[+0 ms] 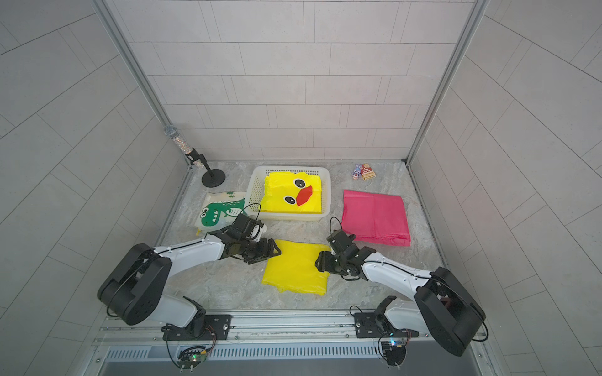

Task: Put the folded raincoat in the basket
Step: Pick up the raincoat from the center of the board, then place the raincoat in the basket.

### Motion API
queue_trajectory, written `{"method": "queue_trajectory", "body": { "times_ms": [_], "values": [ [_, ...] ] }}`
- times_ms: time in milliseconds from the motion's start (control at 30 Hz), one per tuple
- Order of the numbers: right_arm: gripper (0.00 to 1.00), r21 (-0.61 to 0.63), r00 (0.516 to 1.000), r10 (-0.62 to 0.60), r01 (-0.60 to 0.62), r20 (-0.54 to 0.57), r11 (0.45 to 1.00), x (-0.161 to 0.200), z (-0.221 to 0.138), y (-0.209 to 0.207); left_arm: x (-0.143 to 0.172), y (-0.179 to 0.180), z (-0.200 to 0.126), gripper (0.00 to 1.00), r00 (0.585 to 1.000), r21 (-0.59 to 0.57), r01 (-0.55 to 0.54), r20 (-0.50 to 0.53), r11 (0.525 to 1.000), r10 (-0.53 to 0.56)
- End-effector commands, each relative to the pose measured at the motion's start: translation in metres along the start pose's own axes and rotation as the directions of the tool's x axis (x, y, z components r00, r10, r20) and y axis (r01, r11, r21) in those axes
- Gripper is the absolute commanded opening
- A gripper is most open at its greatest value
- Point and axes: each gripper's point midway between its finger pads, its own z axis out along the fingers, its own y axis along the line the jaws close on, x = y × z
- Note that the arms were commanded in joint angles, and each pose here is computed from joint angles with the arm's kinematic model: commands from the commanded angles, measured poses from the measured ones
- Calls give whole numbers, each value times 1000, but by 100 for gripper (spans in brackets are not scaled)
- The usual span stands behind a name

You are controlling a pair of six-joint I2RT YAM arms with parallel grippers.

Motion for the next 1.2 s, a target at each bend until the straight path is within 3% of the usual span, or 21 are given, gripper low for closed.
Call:
{"method": "queue_trajectory", "body": {
  "times_ms": [0, 300, 500, 633, 800, 1167],
  "values": [
    [66, 138, 995, 32, -19, -91, 990, 33, 8, -37, 36, 36, 7, 78, 994, -120, 38, -99, 992, -50],
    [56, 138, 995, 18, -4, -103, 990, 38, 20, -28, 42, 35, 15, 62, 990, -114, 24, -137, 993, -39],
    [44, 141, 997, 14, -3, -79, 990, 35, 17, -27, 46, 37, 19, 16, 987, -116, 25, -154, 993, -42],
    [25, 120, 998, 6, 1, -58, 993, 31, 13, -20, 44, 34, 20, 1, 988, -108, 28, -151, 994, -44],
    [0, 103, 999, 0, 4, -44, 995, 27, 11, -14, 39, 24, 16, 0, 990, -88, 24, -133, 996, -36],
    [0, 78, 999, -51, 49, 19, 996, 5, -18, 13, 17, -11, -14, 0, 999, -23, -2, -39, 1000, 1]
  ]
}}
